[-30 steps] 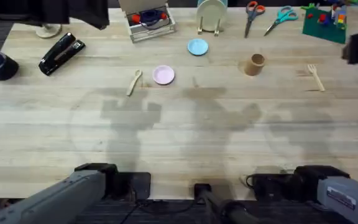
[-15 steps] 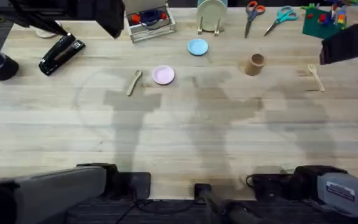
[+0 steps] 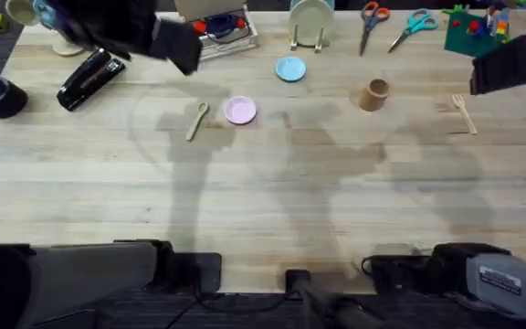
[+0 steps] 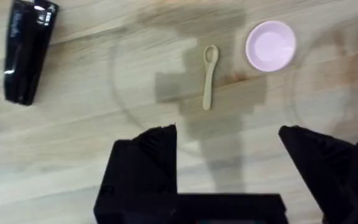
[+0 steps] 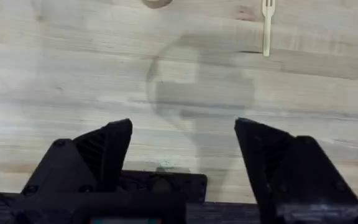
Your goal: Pick up a utensil and set it on the pink plate, then put the other utensil in the container.
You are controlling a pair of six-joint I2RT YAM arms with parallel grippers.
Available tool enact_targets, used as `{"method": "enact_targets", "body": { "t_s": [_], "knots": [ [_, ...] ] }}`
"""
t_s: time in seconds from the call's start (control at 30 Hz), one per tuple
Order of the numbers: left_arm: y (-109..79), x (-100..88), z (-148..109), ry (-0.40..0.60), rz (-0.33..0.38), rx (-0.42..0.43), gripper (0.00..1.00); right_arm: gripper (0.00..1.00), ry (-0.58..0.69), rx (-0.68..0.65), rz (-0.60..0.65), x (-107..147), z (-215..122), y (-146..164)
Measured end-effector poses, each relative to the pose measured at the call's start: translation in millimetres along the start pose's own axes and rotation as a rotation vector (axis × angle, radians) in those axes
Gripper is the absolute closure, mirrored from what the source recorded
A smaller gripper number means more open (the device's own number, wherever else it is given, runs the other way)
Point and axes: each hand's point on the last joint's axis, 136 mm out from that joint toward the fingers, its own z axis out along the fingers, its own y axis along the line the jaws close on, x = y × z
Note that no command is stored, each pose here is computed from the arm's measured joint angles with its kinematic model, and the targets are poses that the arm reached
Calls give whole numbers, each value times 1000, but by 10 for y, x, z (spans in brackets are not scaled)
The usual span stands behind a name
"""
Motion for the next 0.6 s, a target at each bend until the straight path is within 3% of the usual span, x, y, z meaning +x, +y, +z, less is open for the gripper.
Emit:
{"method": "enact_targets", "body": {
  "t_s": [0.3, 0.6],
  "knots": [
    [6, 193, 884, 41, 25, 7, 8, 7, 0, 0, 0, 0, 0, 0],
    [10, 298, 1420, 113, 35, 24, 8, 7, 0, 0, 0, 0, 0, 0]
  ]
}}
